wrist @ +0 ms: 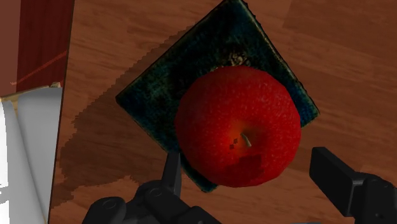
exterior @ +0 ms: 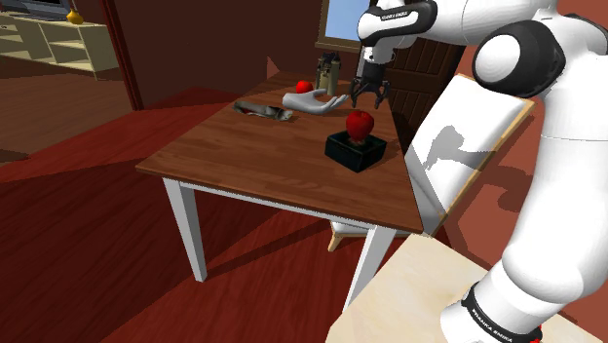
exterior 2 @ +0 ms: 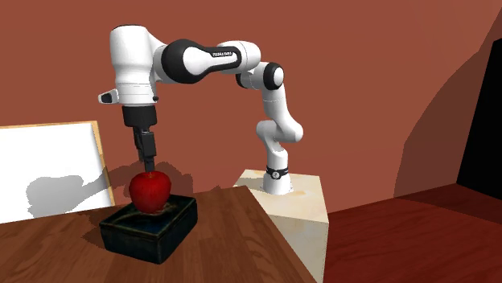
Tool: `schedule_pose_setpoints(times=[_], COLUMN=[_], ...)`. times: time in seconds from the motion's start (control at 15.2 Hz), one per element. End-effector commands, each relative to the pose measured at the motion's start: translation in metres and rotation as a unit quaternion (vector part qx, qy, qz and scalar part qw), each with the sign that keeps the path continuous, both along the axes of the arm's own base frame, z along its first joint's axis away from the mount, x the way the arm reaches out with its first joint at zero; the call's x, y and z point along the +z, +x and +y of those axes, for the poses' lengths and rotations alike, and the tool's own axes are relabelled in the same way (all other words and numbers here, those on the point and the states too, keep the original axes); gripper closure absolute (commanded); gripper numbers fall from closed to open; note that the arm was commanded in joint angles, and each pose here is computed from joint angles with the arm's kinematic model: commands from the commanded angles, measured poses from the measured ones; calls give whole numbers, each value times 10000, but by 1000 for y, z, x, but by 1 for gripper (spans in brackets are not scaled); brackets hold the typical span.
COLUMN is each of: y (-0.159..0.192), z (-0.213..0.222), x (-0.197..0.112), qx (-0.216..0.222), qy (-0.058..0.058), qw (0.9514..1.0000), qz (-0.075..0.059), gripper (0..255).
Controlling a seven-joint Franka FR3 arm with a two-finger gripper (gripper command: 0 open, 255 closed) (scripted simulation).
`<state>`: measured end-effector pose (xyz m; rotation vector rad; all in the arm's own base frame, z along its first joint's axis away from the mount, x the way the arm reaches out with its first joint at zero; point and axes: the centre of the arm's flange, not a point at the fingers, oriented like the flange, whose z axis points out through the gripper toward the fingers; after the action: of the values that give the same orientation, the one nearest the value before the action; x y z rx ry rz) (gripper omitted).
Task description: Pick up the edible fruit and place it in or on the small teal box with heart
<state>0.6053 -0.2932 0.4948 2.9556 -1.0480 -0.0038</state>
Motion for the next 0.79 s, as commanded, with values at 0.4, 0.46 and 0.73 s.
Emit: schedule_pose_setpoints(times=[0.4,0.46,0.73], y=[0,0,0], z=[0,0,0], x=[50,50,50], qx=[0,0,0], qy=[0,0,0], qw=[10000,10000,10000], qz=[0,0,0], gripper=[0,0,0])
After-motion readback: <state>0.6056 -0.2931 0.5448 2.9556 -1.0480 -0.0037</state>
